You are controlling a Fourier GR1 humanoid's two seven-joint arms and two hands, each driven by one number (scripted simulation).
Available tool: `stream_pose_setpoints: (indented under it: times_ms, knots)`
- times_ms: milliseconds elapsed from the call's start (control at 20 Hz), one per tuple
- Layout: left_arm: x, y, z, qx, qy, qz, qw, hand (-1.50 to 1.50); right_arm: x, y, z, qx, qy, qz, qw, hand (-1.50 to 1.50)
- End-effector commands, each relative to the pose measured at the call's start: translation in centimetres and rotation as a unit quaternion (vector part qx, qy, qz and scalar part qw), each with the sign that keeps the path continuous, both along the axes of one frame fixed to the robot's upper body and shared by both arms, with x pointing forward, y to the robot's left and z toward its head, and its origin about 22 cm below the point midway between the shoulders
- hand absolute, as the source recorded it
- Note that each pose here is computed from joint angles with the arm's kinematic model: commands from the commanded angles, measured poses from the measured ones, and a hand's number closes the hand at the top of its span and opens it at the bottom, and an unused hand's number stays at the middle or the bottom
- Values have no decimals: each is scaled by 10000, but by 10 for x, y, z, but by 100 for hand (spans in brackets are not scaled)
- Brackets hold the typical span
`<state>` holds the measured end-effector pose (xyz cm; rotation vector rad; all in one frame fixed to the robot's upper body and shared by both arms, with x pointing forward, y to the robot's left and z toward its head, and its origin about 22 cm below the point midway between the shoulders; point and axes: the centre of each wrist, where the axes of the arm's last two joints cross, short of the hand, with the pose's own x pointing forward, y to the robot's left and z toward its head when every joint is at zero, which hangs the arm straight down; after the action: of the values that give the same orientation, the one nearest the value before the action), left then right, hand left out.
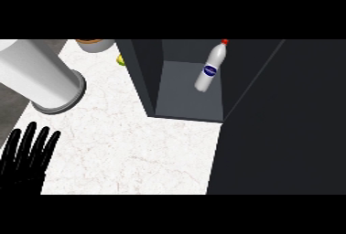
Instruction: Pick up the bottled water, place it into the cabinet and close the cabinet
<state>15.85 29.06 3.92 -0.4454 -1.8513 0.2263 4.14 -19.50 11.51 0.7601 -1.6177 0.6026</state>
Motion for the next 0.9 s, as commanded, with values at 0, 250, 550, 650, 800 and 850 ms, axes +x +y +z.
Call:
stream_pose_setpoints:
  times_ms: [0,250,550,650,800,850]
  knots:
    - [-6,8,5,-39,-50,-113,9999,-150,-7,30,25,752,-220,787,9938,150]
    - [-7,22,11,28,-77,-372,9993,-150,0,30,20,368,-201,1014,9940,150]
    - [-2,32,18,72,-208,-461,9987,-150,9,28,17,59,-273,1164,9928,150]
    - [-4,32,18,116,-131,-551,9983,-150,14,26,17,-102,-406,1182,9921,150]
    - [-1,32,22,84,-243,-585,9980,-150,18,25,19,-116,-547,1223,9909,150]
    - [1,34,25,110,-242,-643,9976,-150,22,22,18,-465,-613,1341,9880,150]
